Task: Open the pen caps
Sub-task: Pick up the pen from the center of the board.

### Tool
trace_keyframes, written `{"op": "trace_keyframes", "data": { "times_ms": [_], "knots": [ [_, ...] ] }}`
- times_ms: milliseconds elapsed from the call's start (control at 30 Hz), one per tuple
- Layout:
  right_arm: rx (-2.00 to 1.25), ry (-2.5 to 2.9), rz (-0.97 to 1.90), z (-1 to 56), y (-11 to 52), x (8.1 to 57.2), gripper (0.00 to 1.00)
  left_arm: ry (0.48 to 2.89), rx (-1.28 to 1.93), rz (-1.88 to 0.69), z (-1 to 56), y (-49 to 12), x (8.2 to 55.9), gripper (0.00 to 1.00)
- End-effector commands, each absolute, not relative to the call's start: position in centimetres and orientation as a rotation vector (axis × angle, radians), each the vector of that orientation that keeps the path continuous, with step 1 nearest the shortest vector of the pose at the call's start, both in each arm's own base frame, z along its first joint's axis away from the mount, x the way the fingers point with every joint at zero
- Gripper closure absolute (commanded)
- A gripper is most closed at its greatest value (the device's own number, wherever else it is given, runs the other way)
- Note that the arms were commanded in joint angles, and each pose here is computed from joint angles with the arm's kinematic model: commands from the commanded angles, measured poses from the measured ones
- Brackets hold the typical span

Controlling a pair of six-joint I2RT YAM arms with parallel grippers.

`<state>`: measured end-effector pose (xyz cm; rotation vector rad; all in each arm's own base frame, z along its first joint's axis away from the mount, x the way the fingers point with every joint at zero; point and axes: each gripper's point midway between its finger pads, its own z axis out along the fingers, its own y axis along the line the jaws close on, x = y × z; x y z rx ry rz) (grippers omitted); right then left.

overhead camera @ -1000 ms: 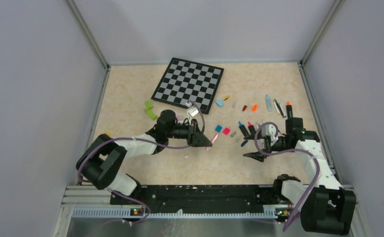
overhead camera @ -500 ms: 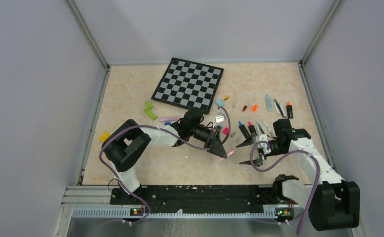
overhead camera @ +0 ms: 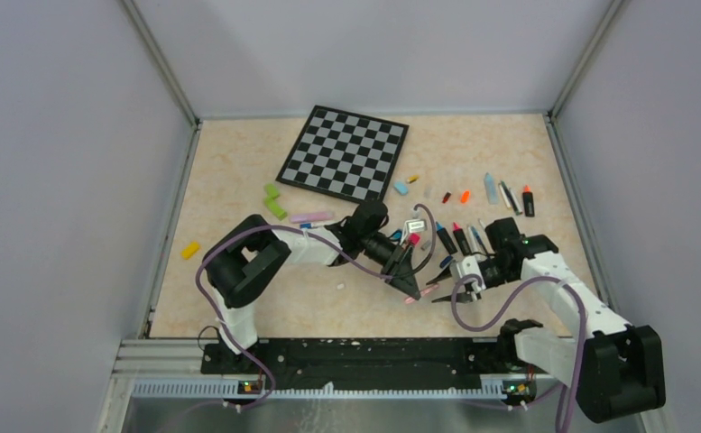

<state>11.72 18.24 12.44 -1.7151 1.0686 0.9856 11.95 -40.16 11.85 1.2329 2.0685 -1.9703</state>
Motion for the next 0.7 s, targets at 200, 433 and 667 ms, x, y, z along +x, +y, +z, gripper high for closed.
{"op": "trace_keyframes", "data": {
  "times_ms": [200,433,667],
  "knots": [
    [-1.794,0.998,0.919,11.8,18.6,12.3,0.71,1.958,1.327,-2.014,13.3,-40.6,11.6,1.00],
    [-1.795,0.995,0.947,12.1,18.9,12.0,0.89,1.946,1.342,-2.014,13.7,-41.0,11.6,0.96],
    [-1.789,0.985,0.970,13.2,19.0,11.7,1.00,1.873,1.341,-1.942,15.5,-40.8,12.1,0.57]
  ]
}}
